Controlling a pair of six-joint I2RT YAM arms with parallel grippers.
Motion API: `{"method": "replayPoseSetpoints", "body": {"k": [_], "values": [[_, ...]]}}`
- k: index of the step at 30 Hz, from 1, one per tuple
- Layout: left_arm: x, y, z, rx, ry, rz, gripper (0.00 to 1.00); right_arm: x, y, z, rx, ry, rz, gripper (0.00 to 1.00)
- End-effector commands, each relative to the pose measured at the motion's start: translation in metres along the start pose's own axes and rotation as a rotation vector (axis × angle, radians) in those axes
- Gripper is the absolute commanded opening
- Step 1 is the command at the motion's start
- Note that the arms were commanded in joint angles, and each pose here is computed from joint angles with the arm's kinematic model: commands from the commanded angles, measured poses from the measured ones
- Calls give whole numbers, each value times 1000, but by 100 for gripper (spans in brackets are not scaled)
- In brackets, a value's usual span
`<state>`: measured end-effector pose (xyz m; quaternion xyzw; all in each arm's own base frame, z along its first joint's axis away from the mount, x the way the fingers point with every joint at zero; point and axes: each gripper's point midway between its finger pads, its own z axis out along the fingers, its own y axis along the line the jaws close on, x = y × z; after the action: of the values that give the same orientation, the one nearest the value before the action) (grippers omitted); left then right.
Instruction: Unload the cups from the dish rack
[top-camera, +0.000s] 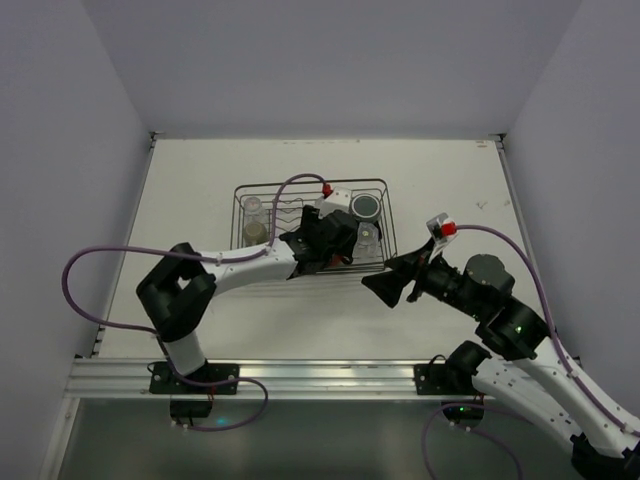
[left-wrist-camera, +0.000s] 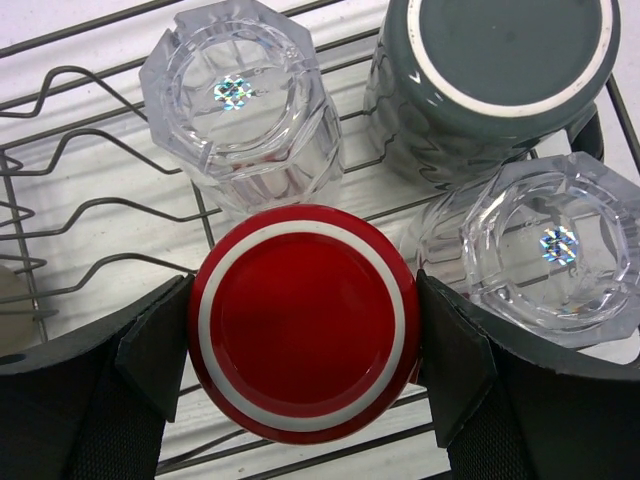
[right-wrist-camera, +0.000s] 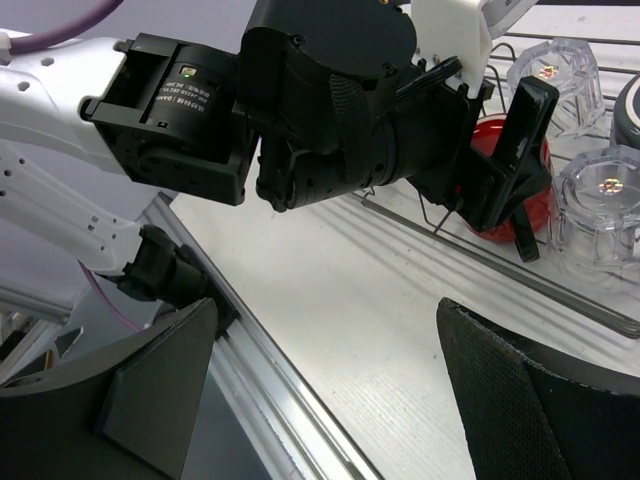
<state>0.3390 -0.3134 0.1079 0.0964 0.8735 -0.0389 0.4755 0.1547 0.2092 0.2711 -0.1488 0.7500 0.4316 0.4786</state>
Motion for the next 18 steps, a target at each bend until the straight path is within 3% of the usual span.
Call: {"method": "replayPoseSetpoints", "body": {"k": [1,9,14,18], "values": [[-58,12,-23,-33,-178,-96,31,-4,5,4,-29,-26,29,93],[-133,25,-91,88,-396,-219,18,-18,6,15,-48,-137,154,89],[-165,29,-152,285,-508,-352,13,-38,7,20,-62,-245,264,86],[-168,28,-199,509,-567,-466,12,-59,24,20,-125,-284,273,86]]}}
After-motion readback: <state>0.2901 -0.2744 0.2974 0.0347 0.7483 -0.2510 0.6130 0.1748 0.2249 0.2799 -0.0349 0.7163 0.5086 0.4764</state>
